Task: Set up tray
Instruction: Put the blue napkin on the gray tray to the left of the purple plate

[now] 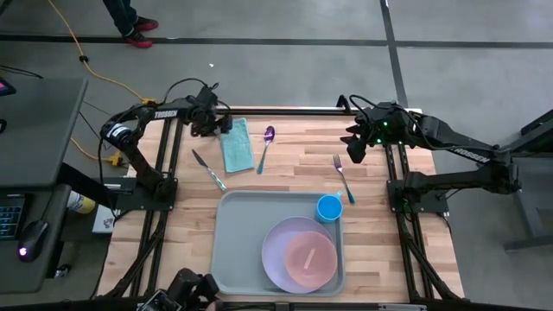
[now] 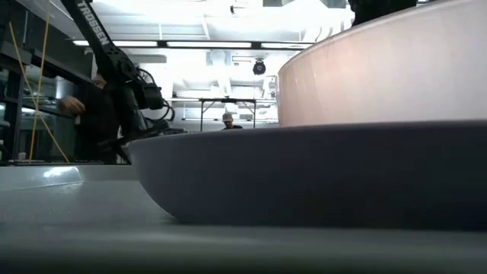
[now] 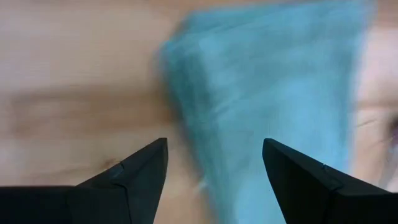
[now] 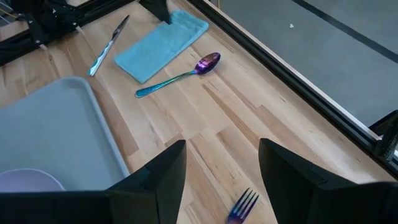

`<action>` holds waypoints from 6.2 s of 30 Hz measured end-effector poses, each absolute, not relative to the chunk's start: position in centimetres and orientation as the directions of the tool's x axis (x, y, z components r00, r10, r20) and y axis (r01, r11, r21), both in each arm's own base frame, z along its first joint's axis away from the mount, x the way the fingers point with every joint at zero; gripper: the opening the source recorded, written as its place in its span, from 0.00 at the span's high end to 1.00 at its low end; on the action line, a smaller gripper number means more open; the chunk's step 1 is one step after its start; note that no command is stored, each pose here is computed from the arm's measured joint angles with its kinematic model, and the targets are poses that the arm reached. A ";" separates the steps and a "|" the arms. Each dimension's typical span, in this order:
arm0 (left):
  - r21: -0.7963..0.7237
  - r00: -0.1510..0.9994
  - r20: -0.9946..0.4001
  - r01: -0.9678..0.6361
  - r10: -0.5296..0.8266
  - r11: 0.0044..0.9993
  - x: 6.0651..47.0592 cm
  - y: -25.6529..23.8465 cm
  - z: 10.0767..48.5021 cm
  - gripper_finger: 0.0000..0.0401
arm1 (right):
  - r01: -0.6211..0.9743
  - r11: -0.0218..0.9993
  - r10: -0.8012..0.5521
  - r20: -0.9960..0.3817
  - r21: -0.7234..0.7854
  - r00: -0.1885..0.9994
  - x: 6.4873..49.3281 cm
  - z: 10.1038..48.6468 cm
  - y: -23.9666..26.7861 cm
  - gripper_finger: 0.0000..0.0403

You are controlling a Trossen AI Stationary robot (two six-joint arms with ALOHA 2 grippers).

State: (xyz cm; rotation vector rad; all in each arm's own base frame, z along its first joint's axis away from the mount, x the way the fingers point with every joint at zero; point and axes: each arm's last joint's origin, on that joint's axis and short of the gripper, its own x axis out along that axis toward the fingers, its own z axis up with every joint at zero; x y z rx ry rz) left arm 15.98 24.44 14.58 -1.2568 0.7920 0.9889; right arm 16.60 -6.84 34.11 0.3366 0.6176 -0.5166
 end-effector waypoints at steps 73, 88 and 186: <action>-0.314 0.335 -0.933 -0.937 0.134 0.156 18.7 23.5 12.5 0.53 | 0.532 0.838 -0.355 -0.623 0.118 0.697 16.6 34.1 -6.8 0.56; -0.332 0.360 -0.922 -0.924 0.140 0.189 18.9 23.6 12.4 0.79 | 0.529 0.840 -0.348 -0.624 0.124 0.700 16.6 34.1 -6.8 0.56; -0.518 0.893 -0.372 -0.427 0.255 0.741 13.8 -0.2 33.8 0.97 | 0.529 0.842 -0.361 -0.624 0.101 0.693 16.6 34.1 -6.9 0.56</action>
